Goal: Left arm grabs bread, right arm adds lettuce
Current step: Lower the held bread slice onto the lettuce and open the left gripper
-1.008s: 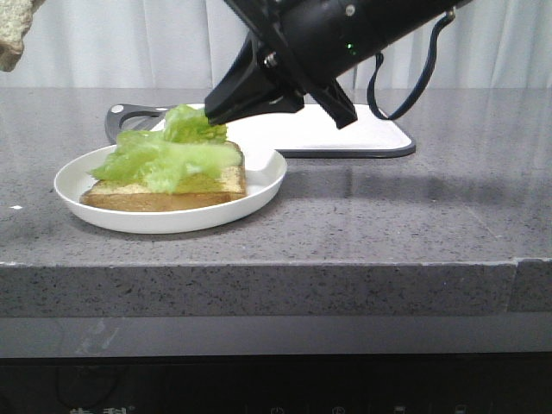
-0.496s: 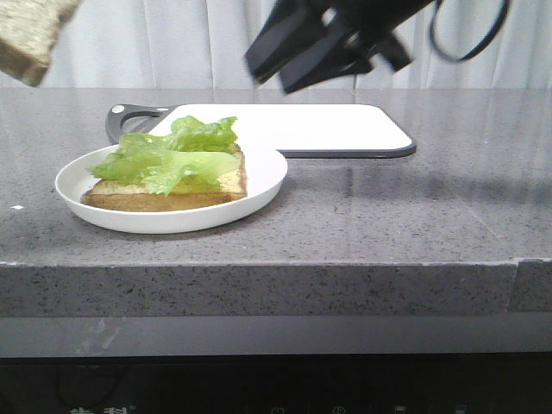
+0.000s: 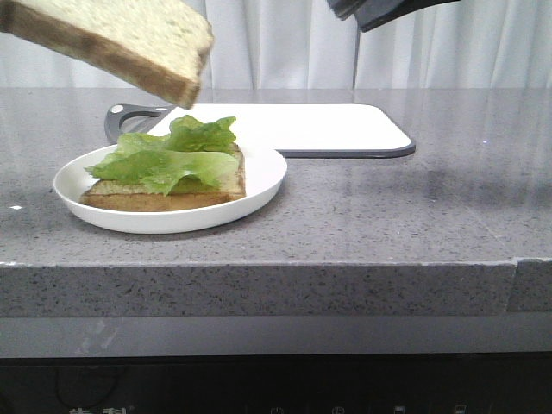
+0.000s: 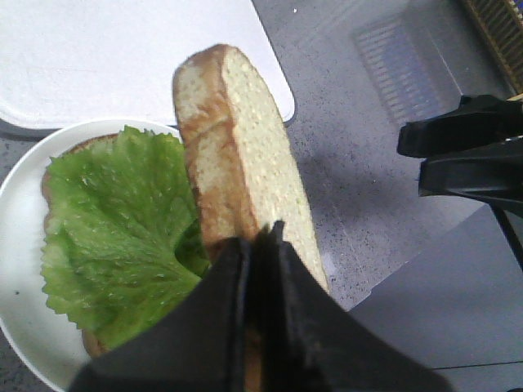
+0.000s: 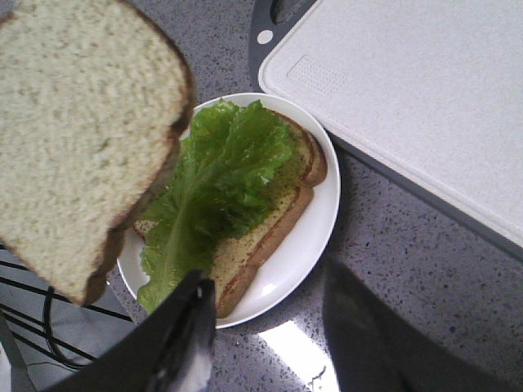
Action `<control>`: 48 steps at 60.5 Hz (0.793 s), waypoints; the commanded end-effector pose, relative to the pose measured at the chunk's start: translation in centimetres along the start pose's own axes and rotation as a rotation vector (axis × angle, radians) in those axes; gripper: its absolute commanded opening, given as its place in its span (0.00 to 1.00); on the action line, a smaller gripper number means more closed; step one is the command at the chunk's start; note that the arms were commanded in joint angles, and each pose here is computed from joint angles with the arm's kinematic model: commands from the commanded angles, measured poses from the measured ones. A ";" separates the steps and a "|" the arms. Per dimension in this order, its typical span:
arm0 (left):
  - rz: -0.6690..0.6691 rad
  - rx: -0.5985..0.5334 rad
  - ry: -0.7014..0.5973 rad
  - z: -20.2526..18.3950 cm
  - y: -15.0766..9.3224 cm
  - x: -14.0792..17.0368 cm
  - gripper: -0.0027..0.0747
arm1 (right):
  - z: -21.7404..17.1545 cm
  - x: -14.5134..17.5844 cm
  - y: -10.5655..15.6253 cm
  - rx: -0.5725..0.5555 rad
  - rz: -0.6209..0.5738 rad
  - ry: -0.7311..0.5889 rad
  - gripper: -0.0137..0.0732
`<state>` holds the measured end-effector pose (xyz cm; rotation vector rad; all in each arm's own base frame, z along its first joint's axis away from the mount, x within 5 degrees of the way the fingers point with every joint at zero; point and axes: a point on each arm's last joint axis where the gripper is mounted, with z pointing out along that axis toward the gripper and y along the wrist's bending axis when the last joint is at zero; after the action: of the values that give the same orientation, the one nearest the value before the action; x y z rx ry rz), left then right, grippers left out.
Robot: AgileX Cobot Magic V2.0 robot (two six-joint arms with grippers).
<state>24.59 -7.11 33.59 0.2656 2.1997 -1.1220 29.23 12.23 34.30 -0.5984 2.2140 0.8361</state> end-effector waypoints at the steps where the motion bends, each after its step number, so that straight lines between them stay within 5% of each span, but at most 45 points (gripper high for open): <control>1: -0.053 0.100 -0.044 0.6 -0.1 -1.2 0.01 | -1.8 -1.3 1.1 -0.004 -0.020 -0.085 0.55; 28: -0.188 0.106 0.092 4.6 4.9 -0.5 0.02 | -1.8 -1.3 1.1 -0.002 -0.020 -0.087 0.55; 48: -0.140 0.099 0.097 4.3 4.5 -0.6 0.48 | -2.1 -1.2 1.4 -0.005 -0.030 -0.081 0.55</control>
<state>29.45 -7.40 26.54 0.1655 2.3759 -1.2804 29.19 12.21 34.34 -0.5986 2.2146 0.8329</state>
